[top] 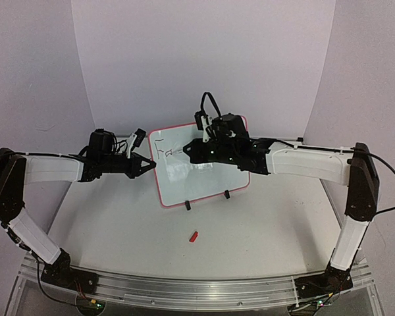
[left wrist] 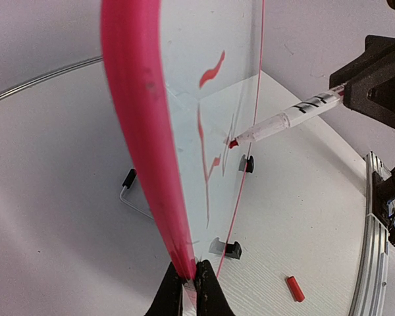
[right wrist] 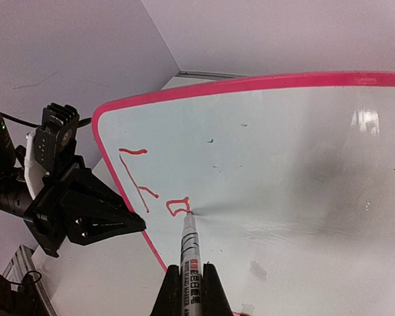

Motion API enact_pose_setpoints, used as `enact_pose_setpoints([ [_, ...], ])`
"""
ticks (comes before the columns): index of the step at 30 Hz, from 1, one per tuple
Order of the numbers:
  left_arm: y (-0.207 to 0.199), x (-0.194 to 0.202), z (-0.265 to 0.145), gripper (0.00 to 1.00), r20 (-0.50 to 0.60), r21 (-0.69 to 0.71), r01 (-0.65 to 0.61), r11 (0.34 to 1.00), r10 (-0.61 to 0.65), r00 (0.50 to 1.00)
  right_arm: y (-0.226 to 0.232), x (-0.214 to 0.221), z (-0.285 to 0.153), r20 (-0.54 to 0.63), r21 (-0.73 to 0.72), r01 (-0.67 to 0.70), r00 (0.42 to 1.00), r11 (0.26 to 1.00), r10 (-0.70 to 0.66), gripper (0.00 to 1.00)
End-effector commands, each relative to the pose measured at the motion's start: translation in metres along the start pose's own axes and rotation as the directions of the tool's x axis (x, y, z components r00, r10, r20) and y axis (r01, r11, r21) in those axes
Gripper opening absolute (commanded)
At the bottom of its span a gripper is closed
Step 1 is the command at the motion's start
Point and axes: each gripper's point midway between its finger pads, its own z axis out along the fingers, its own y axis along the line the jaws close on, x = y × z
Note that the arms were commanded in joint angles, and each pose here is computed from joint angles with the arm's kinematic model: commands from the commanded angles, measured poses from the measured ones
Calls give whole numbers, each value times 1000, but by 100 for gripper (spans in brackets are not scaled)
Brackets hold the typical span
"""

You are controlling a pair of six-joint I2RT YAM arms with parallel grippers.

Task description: Write a sentence on the whiteboard

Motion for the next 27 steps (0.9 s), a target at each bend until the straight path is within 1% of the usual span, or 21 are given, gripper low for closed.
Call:
enact_pose_setpoints([
  [1, 13, 2, 2, 0, -17, -59, -59, 997, 58, 998, -7, 0, 3, -2, 29, -3, 1000, 1000, 3, 0],
  [16, 14, 3, 3, 0, -21, -58, -57, 997, 56, 998, -11, -9, -4, 22, 65, 16, 1000, 998, -17, 0],
  [19, 14, 4, 4, 0, -22, -58, -57, 997, 56, 998, -13, -19, -10, 49, 86, 19, 999, 996, -23, 0],
  [21, 13, 3, 4, 0, -22, -56, -58, 997, 57, 998, -11, -21, -12, 54, 78, 18, 998, 997, -22, 0],
  [25, 14, 4, 4, 0, -22, -59, -57, 997, 56, 998, 2, -38, -30, 107, 23, 4, 994, 1000, -7, 0],
  [27, 15, 4, 4, 0, -23, -59, -57, 997, 56, 998, 7, -42, -36, 114, -4, 4, 993, 1000, -3, 0],
])
